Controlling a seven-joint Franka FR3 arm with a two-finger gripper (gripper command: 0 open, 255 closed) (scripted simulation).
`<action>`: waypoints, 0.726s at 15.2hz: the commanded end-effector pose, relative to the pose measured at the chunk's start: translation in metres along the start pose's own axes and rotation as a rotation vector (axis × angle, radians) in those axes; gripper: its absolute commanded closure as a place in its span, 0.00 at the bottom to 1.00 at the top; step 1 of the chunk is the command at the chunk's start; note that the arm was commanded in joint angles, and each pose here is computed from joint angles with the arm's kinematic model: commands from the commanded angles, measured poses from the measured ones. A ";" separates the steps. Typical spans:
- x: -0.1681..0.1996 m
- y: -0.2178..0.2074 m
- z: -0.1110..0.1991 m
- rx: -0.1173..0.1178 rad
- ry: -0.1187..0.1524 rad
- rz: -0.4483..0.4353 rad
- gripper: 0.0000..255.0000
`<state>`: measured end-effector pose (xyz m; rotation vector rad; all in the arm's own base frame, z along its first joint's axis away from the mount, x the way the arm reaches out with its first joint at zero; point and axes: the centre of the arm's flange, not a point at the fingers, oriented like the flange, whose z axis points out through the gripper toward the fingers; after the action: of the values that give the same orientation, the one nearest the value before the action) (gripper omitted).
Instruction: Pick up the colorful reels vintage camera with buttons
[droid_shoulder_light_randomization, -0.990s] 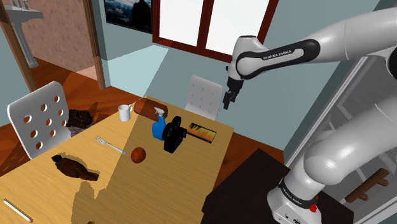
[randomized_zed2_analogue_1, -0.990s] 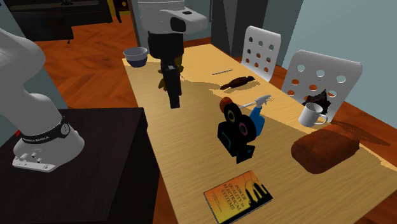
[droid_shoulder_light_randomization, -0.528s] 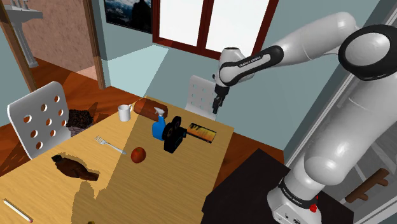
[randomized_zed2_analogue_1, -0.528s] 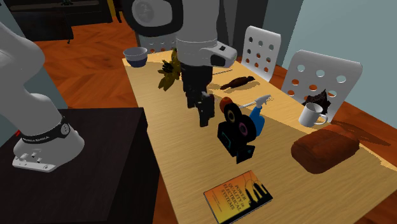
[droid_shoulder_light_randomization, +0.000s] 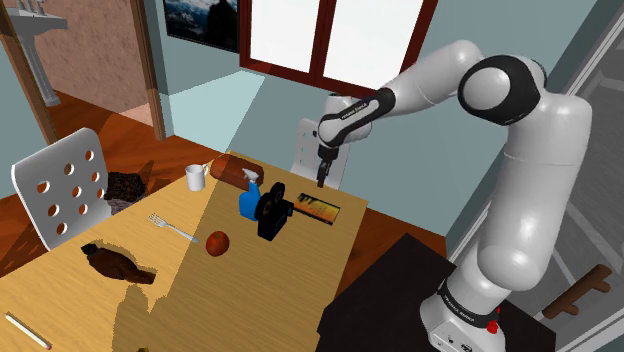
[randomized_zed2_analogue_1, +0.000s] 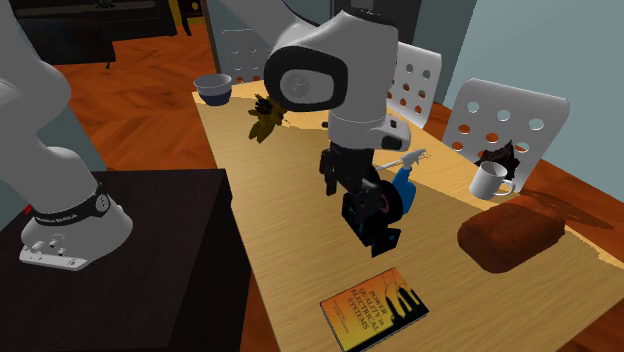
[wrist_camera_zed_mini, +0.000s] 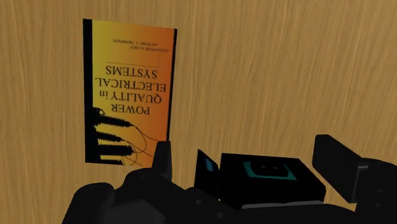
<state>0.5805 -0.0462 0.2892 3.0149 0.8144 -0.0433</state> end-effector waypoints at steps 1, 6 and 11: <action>0.019 0.005 0.022 0.011 0.000 -0.042 0.00; 0.065 0.015 0.070 0.036 -0.003 -0.142 0.00; 0.110 0.019 0.119 0.062 -0.005 -0.242 0.00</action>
<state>0.6740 -0.0138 0.1794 2.9579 1.1608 -0.0781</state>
